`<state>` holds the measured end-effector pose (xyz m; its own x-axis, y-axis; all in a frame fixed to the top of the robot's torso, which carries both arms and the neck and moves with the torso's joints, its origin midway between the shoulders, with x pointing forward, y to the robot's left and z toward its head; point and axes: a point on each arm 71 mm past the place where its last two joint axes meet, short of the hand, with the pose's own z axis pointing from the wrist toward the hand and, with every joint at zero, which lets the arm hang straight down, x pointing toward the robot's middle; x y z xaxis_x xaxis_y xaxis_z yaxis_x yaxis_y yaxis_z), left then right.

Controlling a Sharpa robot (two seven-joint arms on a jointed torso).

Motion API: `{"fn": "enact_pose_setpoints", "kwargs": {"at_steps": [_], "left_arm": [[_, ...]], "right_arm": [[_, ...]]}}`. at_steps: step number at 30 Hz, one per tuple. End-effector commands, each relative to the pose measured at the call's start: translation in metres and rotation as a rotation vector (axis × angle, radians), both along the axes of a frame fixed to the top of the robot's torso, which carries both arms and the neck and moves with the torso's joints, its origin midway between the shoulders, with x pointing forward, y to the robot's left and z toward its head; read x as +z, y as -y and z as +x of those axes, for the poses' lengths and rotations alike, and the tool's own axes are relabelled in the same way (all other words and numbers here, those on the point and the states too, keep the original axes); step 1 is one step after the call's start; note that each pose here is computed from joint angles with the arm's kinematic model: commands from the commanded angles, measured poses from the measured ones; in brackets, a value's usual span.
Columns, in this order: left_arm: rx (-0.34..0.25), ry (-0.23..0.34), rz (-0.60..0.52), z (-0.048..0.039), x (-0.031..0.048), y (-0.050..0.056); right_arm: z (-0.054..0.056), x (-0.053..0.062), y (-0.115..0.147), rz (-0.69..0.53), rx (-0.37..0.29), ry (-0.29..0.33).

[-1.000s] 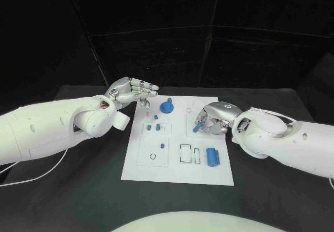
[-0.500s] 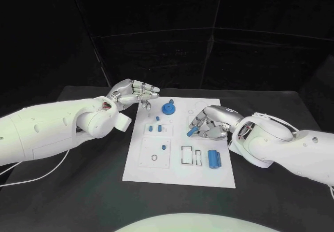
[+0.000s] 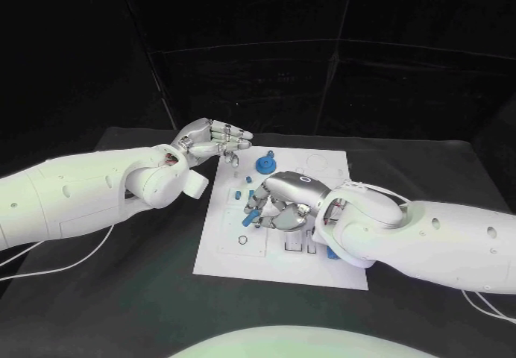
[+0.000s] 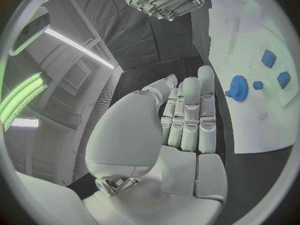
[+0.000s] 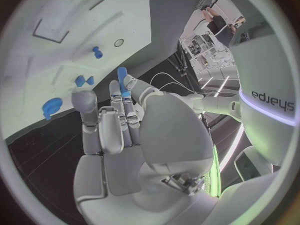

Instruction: Assemble the parts on the task board

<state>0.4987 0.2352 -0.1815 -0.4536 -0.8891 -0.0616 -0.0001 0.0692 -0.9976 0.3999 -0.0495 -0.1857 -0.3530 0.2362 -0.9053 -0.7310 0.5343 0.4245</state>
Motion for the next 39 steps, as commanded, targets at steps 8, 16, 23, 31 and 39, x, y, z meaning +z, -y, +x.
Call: {"fn": "enact_pose_setpoints", "kwargs": {"at_steps": [8,16,23,31,39], "left_arm": [[-0.001,0.012,-0.01,-0.0005,0.0021,0.004],[-0.002,0.013,-0.011,-0.0005,0.0023,0.004],[-0.004,0.01,-0.011,-0.0005,0.0021,0.005],[-0.006,0.009,-0.011,-0.0004,0.0021,0.005],[-0.008,0.009,-0.011,-0.0003,0.002,0.006]], "right_arm": [[-0.008,-0.015,-0.032,-0.136,0.103,0.1],[-0.01,-0.022,-0.042,-0.194,0.108,0.123],[-0.01,-0.026,-0.044,-0.236,0.101,0.128],[-0.011,-0.03,-0.044,-0.269,0.11,0.116],[-0.009,-0.033,-0.043,-0.297,0.105,0.127]]}}
